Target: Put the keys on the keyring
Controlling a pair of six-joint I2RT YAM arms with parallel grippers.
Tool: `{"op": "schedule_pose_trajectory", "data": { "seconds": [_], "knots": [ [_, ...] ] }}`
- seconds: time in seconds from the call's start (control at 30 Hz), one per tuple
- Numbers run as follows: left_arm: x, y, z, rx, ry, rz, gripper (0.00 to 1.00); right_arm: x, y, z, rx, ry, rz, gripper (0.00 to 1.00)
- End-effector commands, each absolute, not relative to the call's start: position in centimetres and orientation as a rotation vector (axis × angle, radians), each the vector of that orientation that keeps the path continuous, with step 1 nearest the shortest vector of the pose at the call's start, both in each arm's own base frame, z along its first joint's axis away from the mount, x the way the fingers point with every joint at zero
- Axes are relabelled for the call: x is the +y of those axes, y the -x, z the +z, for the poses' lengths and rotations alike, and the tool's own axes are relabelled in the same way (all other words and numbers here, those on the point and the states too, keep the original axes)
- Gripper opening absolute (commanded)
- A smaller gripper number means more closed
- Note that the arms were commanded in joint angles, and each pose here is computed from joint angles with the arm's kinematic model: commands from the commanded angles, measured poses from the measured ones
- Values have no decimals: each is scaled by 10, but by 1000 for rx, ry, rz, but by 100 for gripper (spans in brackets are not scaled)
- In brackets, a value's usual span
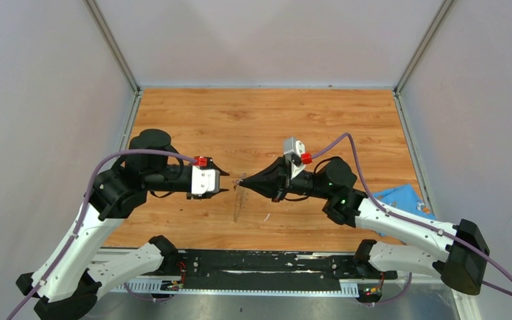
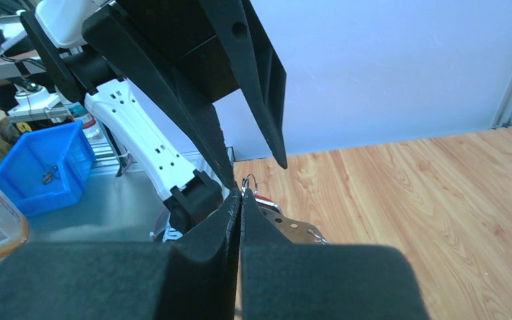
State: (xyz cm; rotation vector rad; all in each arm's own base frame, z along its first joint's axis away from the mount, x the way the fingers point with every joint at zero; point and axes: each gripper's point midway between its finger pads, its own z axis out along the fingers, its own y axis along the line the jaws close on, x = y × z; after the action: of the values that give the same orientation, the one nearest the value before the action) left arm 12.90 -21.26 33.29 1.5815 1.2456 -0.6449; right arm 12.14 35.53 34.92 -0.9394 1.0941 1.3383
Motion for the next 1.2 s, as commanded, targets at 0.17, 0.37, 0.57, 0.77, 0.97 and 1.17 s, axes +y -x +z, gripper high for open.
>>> {"op": "schedule_pose_trajectory", "data": {
  "seconds": [0.17, 0.37, 0.57, 0.77, 0.97, 1.17],
  "knots": [
    [-216, -129, 356, 1086, -1629, -580, 45, 355, -110, 388, 946, 947, 1406, 0],
    [-217, -123, 346, 1087, -1647, -622, 35, 356, -112, 385, 965, 952, 1400, 0],
    [-221, -117, 347, 1073, -1652, -671, 24, 358, -113, 384, 976, 950, 1405, 0],
    [-221, -111, 352, 1081, -1633, -712, 26, 360, -114, 384, 982, 960, 1398, 0],
    [-222, -115, 341, 1120, -1644, -716, 18, 360, -114, 386, 980, 963, 1397, 0],
    [-223, -121, 339, 1114, -1655, -682, 0, 359, -115, 384, 992, 960, 1385, 0]
  ]
}}
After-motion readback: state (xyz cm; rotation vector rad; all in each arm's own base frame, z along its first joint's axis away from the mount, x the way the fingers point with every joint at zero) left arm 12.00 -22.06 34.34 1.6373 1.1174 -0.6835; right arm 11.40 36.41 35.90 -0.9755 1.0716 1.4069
